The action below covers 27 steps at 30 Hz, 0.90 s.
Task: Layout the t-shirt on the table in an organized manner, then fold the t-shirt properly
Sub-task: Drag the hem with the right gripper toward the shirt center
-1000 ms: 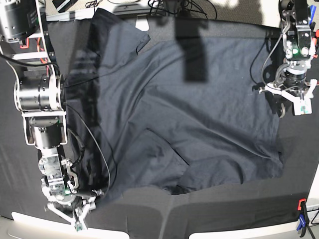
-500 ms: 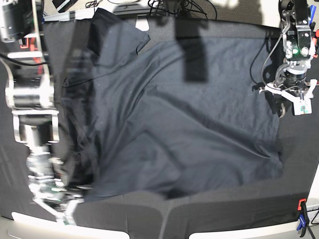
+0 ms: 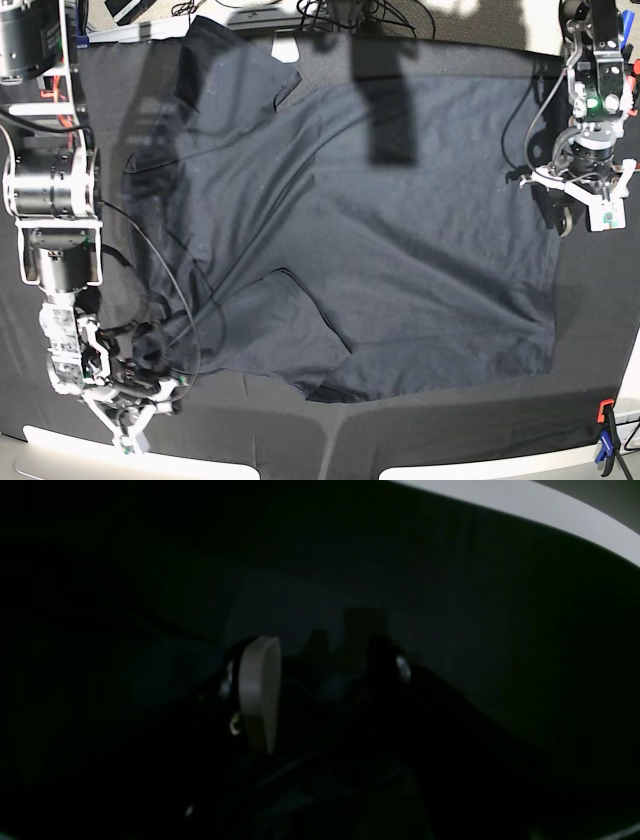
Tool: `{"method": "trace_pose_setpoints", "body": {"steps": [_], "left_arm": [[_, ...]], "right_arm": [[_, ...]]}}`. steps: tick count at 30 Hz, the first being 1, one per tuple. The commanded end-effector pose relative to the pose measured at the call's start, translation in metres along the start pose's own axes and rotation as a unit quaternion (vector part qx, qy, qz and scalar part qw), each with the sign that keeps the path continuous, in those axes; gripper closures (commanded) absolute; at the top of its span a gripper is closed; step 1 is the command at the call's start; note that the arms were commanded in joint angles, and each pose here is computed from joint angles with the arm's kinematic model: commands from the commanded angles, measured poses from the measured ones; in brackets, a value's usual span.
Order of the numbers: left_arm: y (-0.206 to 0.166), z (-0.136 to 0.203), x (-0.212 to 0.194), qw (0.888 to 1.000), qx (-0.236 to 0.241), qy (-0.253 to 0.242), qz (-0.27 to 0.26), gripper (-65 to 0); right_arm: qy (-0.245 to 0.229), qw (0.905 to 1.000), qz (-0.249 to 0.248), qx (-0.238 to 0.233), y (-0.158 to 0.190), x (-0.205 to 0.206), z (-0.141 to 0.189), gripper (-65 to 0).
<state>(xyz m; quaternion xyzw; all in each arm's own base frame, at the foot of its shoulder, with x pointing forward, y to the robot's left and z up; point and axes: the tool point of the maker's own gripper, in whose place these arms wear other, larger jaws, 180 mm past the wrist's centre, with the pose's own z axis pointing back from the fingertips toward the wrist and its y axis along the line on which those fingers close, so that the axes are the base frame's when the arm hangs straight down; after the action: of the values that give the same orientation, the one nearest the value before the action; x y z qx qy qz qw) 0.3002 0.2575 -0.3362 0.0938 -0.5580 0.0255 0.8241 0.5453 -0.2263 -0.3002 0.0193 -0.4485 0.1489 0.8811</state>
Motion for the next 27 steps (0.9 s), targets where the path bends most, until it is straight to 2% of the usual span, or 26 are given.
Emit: {"method": "trace_pose_setpoints", "body": {"steps": [1, 4, 8, 11, 13, 17, 23, 25, 27], "left_arm": [[0.004, -0.001, 0.017, 1.000, 0.003, -0.027, -0.006, -24.9], [0.004, -0.001, 0.017, 1.000, 0.003, -0.027, -0.006, -24.9], [0.004, -0.001, 0.017, 1.000, 0.003, -0.027, -0.007, -24.9], [0.004, -0.001, 0.017, 1.000, 0.003, -0.027, -0.007, -24.9], [0.004, -0.001, 0.017, 1.000, 0.003, -0.027, -0.007, -24.9], [0.004, -0.001, 0.017, 1.000, 0.003, -0.027, -0.007, -24.9], [0.004, -0.001, 0.017, 1.000, 0.003, -0.027, -0.007, -24.9], [0.004, -0.001, 0.017, 1.000, 0.003, -0.027, -0.007, -24.9], [0.004, -0.001, 0.017, 1.000, 0.003, -0.027, -0.007, -24.9]], "right_arm": [[-0.039, 0.9987, 0.019, 0.027, 0.008, 0.036, 0.006, -28.1], [0.000, 0.9938, 0.054, 0.097, 0.048, 0.024, 0.002, -28.0], [0.044, 0.9883, 0.070, 0.128, 0.082, 0.010, -0.004, -28.0], [0.082, 0.9781, 0.096, 0.165, 0.115, -0.003, -0.004, -28.0], [0.118, 0.9660, 0.133, 0.188, 0.139, -0.016, -0.002, -28.0], [0.180, 0.9326, 0.226, 0.216, 0.182, -0.043, 0.003, -28.0], [0.222, 0.8898, 0.317, 0.241, 0.229, -0.070, 0.013, -28.0], [0.238, 0.8795, 0.334, 0.242, 0.236, -0.075, 0.016, -28.0], [0.258, 0.8765, 0.341, 0.221, 0.231, -0.081, 0.016, -28.0]]}}
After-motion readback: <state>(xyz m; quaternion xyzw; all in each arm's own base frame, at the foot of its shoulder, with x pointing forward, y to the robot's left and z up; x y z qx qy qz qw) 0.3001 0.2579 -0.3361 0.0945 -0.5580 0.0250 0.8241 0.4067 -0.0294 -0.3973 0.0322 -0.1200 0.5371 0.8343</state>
